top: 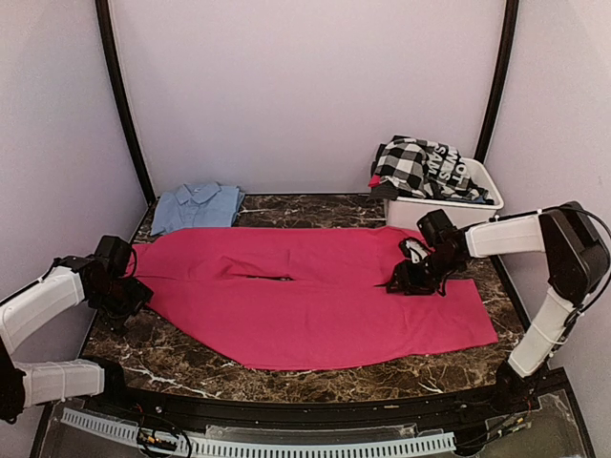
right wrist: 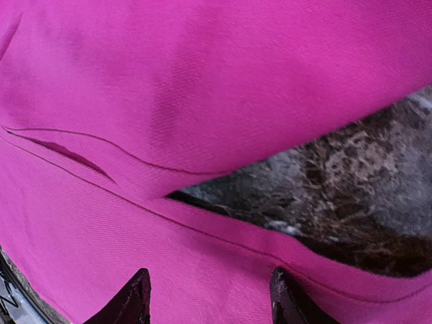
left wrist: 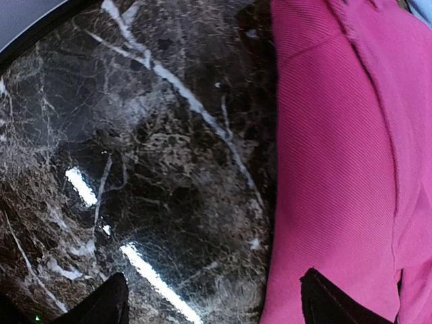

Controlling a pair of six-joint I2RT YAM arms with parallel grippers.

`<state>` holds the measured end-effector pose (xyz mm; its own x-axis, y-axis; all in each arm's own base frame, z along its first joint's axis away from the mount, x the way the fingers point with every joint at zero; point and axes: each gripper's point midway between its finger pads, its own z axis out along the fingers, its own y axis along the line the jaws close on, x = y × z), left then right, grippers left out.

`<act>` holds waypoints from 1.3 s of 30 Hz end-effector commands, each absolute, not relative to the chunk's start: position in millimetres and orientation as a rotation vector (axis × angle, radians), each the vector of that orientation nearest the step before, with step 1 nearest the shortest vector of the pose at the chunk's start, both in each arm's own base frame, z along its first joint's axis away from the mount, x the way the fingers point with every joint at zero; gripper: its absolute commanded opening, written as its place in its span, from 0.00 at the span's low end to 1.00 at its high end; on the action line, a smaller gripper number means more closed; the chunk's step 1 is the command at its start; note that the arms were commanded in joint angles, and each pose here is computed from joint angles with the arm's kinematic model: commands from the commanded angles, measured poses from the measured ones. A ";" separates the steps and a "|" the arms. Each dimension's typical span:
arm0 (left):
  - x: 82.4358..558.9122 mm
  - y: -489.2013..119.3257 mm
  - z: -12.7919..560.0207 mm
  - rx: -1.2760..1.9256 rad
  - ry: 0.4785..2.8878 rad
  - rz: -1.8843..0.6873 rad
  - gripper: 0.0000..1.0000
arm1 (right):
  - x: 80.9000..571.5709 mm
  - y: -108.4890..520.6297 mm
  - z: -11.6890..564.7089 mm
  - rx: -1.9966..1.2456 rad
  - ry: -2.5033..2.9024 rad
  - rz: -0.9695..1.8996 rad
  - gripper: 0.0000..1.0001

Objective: Fold and stack the mixed laundry pile
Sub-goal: Smooth out the flattened T-shirt at the center of the board.

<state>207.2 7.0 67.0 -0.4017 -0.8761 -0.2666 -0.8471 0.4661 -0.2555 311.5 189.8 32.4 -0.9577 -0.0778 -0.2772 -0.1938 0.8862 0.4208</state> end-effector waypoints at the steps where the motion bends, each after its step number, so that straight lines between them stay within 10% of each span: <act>1: 220.9 15.2 55.7 -1.475 2.266 -0.127 0.84 | 306.9 169.6 43.3 -0.232 2.795 0.518 0.56; 17: 269.7 27.3 57.9 -1.402 2.059 -0.206 0.66 | 250.5 356.3 161.2 -0.899 2.194 0.838 0.67; 39: 256.6 44.6 29.7 -1.570 2.117 -0.179 0.63 | 127.5 581.3 80.8 -1.504 1.985 0.773 0.65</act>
<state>264.0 44.7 37.0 -0.1784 -0.9260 -0.3329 -0.8432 0.3182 -0.4333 136.4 562.1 86.7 -0.2659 -0.6499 -0.7120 -0.9604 0.2421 0.1376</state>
